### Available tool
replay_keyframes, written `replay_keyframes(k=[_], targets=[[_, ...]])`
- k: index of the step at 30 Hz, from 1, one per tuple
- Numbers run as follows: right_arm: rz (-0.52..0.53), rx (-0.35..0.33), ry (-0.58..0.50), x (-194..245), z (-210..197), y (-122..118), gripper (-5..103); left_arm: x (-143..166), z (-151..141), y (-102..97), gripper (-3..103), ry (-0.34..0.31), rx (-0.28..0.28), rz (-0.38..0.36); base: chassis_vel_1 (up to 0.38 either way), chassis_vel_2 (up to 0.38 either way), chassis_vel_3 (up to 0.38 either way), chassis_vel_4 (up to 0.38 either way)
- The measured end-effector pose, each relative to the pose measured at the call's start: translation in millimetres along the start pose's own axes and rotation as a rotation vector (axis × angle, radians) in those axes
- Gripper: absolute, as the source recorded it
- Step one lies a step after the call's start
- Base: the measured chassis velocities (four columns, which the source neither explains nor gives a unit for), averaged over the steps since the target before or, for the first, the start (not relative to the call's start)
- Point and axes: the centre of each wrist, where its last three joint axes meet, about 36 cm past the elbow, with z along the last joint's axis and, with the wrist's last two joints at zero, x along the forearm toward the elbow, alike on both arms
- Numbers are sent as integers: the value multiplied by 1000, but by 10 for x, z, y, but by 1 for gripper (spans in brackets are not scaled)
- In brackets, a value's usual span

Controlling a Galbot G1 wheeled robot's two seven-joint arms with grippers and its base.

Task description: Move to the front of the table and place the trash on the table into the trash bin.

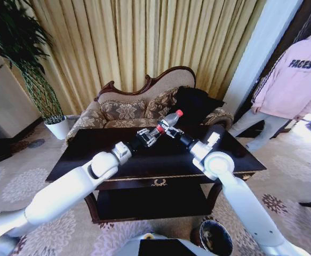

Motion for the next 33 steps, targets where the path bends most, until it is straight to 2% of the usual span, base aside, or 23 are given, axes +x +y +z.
replay_keyframes(k=[2,6,8,12,13,15,17,19,20,21,24,27,29,30,31,33], targets=[[0,5,2,2,-5,-18,103,-33,-12,-19,28,3,1,5,0,0,0,0],[1,10,2,2,-9,-35,96,-34,-6,-24,28,7,2,6,0,0,0,0],[-1,16,1,0,-17,-58,90,-23,13,-25,28,15,2,6,0,0,0,0],[3,19,-1,-5,-10,-72,86,-24,23,-35,26,22,3,-1,0,0,0,0],[4,23,-5,-7,-7,-79,76,-25,24,-37,26,26,3,-3,0,0,0,0],[5,26,-7,-7,-4,-84,72,-25,28,-39,23,29,3,-4,0,0,0,0],[7,29,-9,0,10,-89,68,-26,35,-43,28,34,4,-5,0,0,0,0],[7,29,-9,3,13,-91,65,-26,35,-44,28,35,5,-5,0,0,0,0],[8,31,-7,11,19,-93,61,-27,36,-48,39,37,6,-5,0,0,0,0],[8,33,-6,15,17,-92,57,-29,35,-49,44,38,7,-5,0,0,0,0],[6,34,-6,18,15,-88,54,-30,32,-51,49,38,8,-6,0,0,0,0],[5,43,-6,11,25,-75,44,-10,21,-46,66,41,13,-18,0,0,0,0],[6,47,-6,9,28,-72,40,0,22,-40,66,43,16,-25,0,0,0,0],[20,60,-9,4,40,-79,37,56,37,-19,76,54,34,-59,0,0,0,0],[20,60,-9,4,40,-79,37,56,37,-19,76,54,34,-59,0,0,0,0],[70,73,-16,26,42,-117,30,183,40,108,87,70,63,-150,0,0,0,0]])
